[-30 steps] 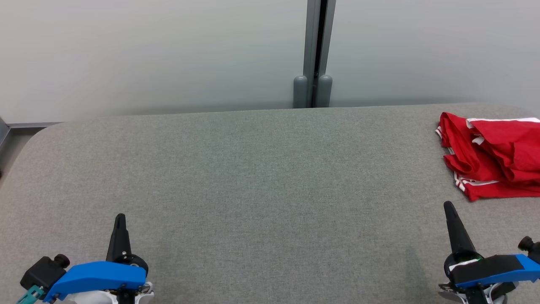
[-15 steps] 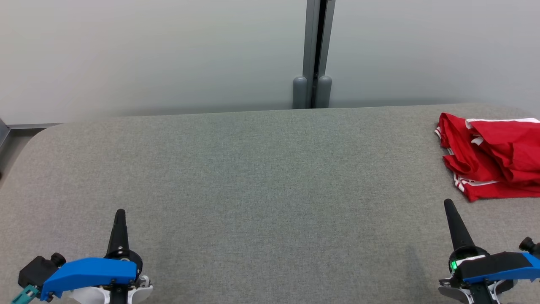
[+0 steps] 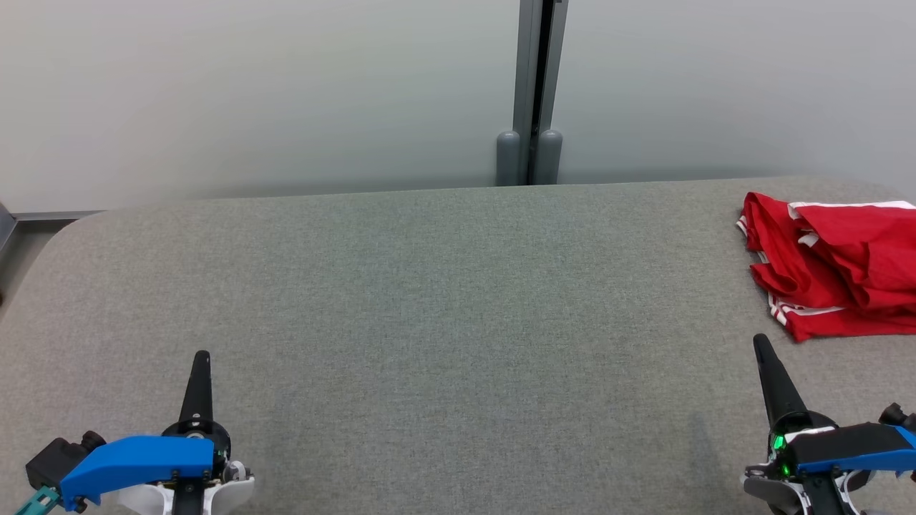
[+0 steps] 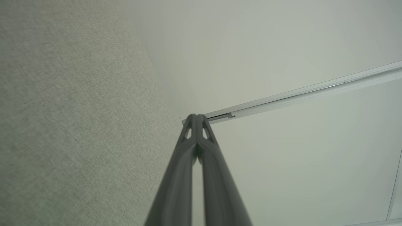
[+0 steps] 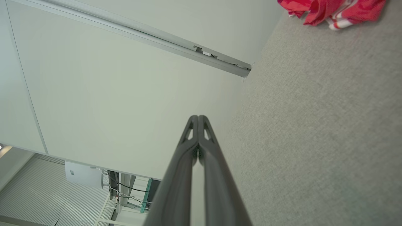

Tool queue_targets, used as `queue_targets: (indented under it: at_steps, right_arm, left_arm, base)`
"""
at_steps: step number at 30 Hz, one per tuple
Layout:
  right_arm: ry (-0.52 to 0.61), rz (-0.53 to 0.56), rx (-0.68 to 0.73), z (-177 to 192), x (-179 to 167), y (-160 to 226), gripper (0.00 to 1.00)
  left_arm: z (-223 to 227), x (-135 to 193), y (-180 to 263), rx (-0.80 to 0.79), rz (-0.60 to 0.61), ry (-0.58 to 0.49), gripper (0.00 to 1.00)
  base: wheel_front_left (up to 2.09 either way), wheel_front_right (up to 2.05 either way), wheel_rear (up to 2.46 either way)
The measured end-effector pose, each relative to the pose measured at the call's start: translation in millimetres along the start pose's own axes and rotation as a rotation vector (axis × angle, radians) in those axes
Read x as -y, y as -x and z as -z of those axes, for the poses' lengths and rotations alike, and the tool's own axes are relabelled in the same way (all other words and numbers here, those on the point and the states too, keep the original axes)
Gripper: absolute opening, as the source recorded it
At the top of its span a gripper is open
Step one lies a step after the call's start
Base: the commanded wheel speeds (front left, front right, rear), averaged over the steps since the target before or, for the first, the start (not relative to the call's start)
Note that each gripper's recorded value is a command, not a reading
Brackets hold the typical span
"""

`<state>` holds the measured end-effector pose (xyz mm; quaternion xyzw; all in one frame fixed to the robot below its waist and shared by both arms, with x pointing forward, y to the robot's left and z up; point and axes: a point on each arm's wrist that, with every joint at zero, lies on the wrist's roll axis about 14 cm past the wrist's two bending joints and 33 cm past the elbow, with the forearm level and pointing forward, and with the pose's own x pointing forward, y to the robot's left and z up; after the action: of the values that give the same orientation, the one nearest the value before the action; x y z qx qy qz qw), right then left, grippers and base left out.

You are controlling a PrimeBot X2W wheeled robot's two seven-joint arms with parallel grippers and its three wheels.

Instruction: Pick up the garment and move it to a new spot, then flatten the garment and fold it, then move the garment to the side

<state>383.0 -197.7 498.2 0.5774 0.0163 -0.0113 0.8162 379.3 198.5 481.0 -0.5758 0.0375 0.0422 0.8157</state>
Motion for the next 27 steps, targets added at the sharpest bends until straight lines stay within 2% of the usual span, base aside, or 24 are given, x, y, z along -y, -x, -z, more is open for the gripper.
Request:
queue_targets:
  at_steps: [27]
  right_arm:
    - [-0.217,-0.018,0.001,-2,-3,-3,0.00]
  left_arm:
    - [-5,13,-4,-0.009,0.060,0.220,0.00]
  base:
    - [0.00,0.00,0.00]
